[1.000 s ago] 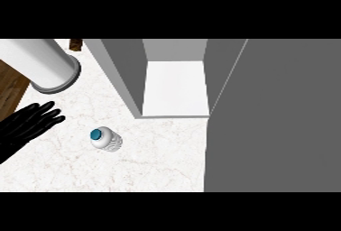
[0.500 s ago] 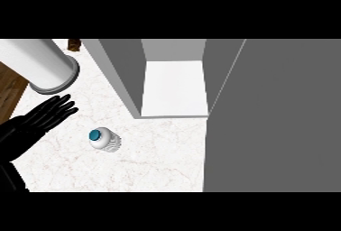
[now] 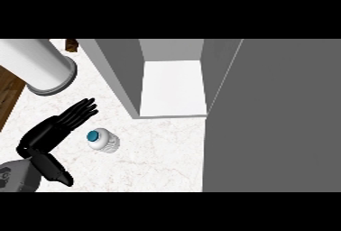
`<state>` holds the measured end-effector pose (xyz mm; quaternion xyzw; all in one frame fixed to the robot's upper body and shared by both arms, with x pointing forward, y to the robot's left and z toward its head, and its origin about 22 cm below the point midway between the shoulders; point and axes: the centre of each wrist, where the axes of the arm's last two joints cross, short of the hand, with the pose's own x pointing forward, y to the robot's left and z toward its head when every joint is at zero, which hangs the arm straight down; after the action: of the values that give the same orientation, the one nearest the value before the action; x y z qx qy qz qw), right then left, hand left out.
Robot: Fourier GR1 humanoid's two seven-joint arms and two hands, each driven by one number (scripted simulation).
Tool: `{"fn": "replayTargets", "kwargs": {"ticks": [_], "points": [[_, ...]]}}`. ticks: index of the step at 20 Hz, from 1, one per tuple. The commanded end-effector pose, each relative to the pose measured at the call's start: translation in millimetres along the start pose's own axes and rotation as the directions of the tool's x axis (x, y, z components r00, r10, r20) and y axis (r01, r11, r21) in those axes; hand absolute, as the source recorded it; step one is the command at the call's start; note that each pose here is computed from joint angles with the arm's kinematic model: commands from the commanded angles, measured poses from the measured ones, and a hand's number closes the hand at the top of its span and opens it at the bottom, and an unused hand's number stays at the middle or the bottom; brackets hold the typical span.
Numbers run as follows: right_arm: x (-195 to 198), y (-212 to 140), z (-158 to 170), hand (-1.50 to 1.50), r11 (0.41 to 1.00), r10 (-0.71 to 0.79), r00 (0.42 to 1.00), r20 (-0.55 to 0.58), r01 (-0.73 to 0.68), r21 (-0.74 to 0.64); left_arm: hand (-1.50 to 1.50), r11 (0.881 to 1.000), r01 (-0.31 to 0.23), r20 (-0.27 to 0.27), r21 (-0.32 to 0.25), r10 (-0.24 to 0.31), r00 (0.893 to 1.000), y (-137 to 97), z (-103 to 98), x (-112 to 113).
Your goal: Pick up the bottled water, place it into the cabinet and close the cabinet
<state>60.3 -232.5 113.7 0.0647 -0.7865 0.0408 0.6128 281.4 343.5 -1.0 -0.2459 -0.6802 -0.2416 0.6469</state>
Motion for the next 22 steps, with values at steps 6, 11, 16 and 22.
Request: {"fn": "replayTargets", "kwargs": {"ticks": [6, 11, 16, 22], "points": [[24.9, 3.2, 10.1, -1.50, 1.000, -0.015, 0.999, 0.035, 0.015, 0.009, -1.50, 0.999, -0.024, 0.015, 0.038, 0.024, 1.000, -2.8, -16.8, -59.7], [16.9, 4.3, 16.7, -1.50, 1.000, -0.013, 0.999, 0.030, 0.012, 0.023, -1.50, 0.998, -0.002, -0.007, 0.069, 0.003, 1.000, 5.3, -9.5, -75.9], [25.0, 2.0, 16.6, -1.50, 0.999, -0.017, 0.999, 0.037, 0.015, 0.040, -1.50, 0.992, -0.122, -0.030, -0.012, 0.121, 0.992, -16.3, -7.1, -102.3], [19.9, 10.4, 24.0, -1.50, 0.999, -0.045, 0.999, 0.026, 0.045, 0.018, -1.50, 0.982, -0.180, -0.058, -0.051, 0.177, 0.983, -26.8, -7.8, -116.8]]}}
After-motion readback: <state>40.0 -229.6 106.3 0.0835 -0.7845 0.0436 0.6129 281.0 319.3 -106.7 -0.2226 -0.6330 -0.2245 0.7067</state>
